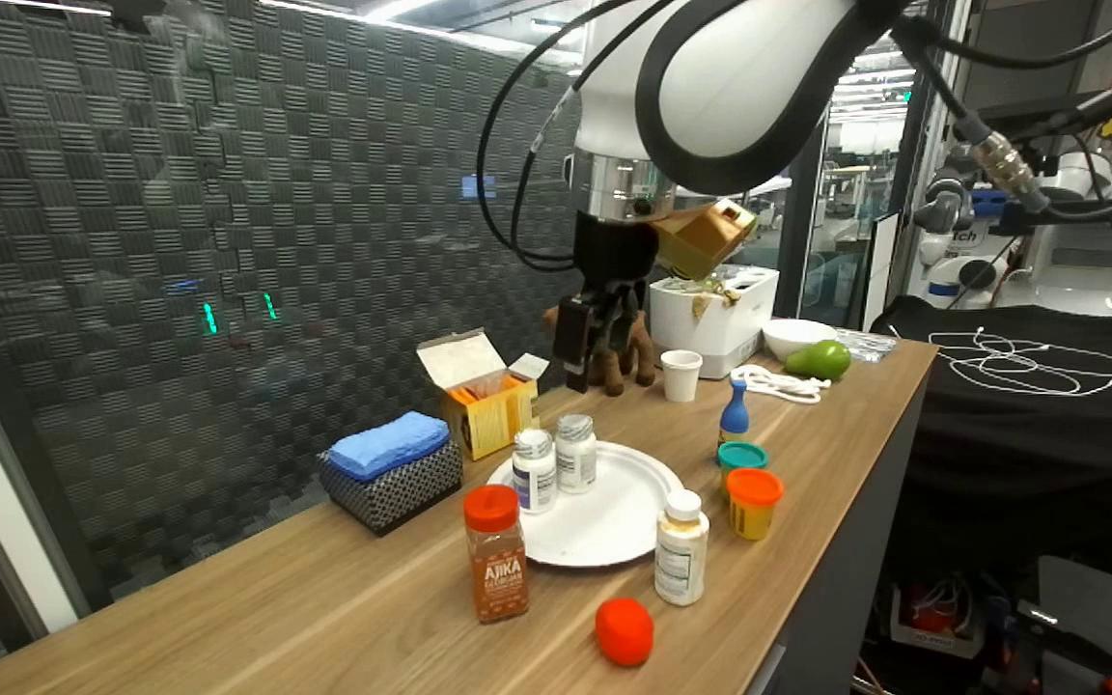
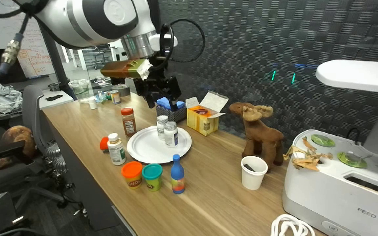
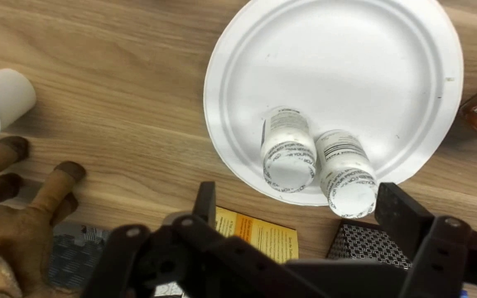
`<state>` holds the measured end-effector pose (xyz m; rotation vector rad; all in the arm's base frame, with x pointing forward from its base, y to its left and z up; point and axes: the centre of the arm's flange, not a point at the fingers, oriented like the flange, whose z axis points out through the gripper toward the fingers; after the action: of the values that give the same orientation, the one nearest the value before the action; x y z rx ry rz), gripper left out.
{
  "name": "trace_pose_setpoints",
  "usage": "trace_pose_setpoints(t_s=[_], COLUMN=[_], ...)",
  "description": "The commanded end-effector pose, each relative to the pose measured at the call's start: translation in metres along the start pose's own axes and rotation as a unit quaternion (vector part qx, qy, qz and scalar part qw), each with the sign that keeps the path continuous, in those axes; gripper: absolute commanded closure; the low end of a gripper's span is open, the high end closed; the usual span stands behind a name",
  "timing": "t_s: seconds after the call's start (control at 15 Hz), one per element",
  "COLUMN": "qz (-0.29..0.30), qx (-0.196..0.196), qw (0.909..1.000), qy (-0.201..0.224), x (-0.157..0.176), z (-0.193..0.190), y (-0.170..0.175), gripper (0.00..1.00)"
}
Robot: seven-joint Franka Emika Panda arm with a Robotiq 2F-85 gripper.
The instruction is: Put the bottles and orange plushie on the white plate one at a time
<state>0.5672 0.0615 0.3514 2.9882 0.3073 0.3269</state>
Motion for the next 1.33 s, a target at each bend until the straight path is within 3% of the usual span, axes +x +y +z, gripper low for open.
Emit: trace_pose_setpoints(t_s=[0.0,0.4,0.87,1.27], qz=[0.028,0.04,0.042,0.009], qx=[0.01,0.035,0.093,0.067], qw=[0.9995,0.996,0.9887,0.9914], qy=[-0.013,-0.072,-0.109,-0.112], x=[-0.036,-0.075,-0.097,-0.108], z=[-0.029,-0.041,-0.019,0.005], y=[-0.01,-0.028,-0.055,-0.072], gripper=[0.0,0.0,0.0,0.0])
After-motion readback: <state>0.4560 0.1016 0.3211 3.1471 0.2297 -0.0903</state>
